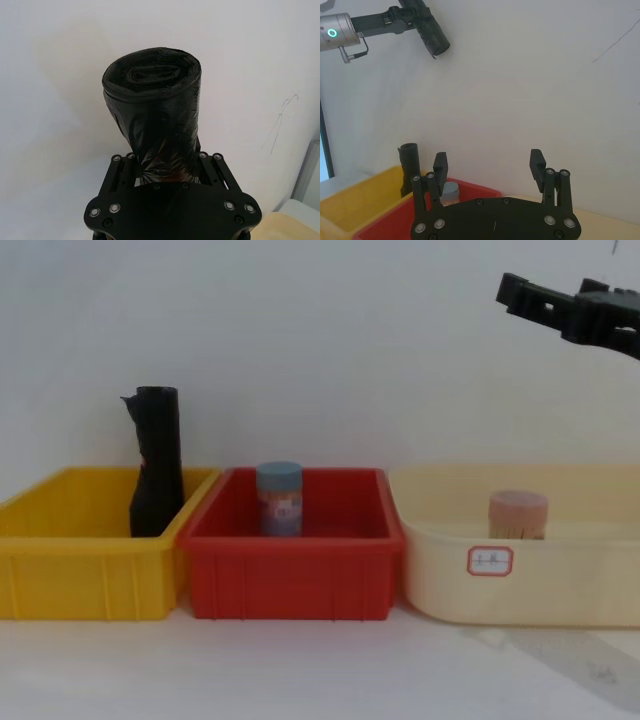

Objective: Pick up the garbage bag with the one hand and transfer it to the other hand.

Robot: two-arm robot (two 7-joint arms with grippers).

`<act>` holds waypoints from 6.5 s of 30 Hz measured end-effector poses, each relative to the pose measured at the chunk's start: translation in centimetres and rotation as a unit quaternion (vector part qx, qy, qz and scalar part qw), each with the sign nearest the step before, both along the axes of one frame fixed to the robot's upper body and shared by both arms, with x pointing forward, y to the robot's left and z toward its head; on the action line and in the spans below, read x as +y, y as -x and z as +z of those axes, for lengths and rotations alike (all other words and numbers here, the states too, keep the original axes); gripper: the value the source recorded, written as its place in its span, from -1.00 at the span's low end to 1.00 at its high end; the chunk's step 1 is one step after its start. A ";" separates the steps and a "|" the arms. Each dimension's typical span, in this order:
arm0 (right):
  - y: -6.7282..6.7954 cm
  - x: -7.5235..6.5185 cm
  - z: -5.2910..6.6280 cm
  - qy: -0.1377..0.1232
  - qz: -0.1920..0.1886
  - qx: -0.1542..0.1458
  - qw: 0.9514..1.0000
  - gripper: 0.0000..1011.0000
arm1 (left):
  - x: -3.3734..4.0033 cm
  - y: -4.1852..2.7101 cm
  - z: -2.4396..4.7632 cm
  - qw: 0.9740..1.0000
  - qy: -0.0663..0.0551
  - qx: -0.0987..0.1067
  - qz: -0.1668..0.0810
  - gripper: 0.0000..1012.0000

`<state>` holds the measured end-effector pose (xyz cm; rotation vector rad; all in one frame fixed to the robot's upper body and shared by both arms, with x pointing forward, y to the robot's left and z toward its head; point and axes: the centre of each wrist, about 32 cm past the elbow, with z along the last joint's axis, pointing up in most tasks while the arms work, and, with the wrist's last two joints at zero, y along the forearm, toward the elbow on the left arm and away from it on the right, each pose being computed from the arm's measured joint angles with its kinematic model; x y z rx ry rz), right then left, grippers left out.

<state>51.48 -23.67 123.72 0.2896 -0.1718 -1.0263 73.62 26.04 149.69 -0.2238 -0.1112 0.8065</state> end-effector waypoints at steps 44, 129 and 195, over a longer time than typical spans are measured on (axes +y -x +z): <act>7.1 0.0 -4.8 0.072 -0.099 0.110 0.986 0.98 | 0.00 0.00 -0.01 1.000 0.000 0.000 0.000 -0.04; 7.1 0.0 -4.9 0.072 -0.100 0.110 0.986 0.98 | -1.18 6.09 -18.71 0.987 -0.100 0.014 0.124 -0.04; 7.1 0.0 -4.9 0.072 -0.100 0.110 0.986 0.98 | -6.04 23.72 -29.12 0.975 -0.139 -0.001 0.171 -0.04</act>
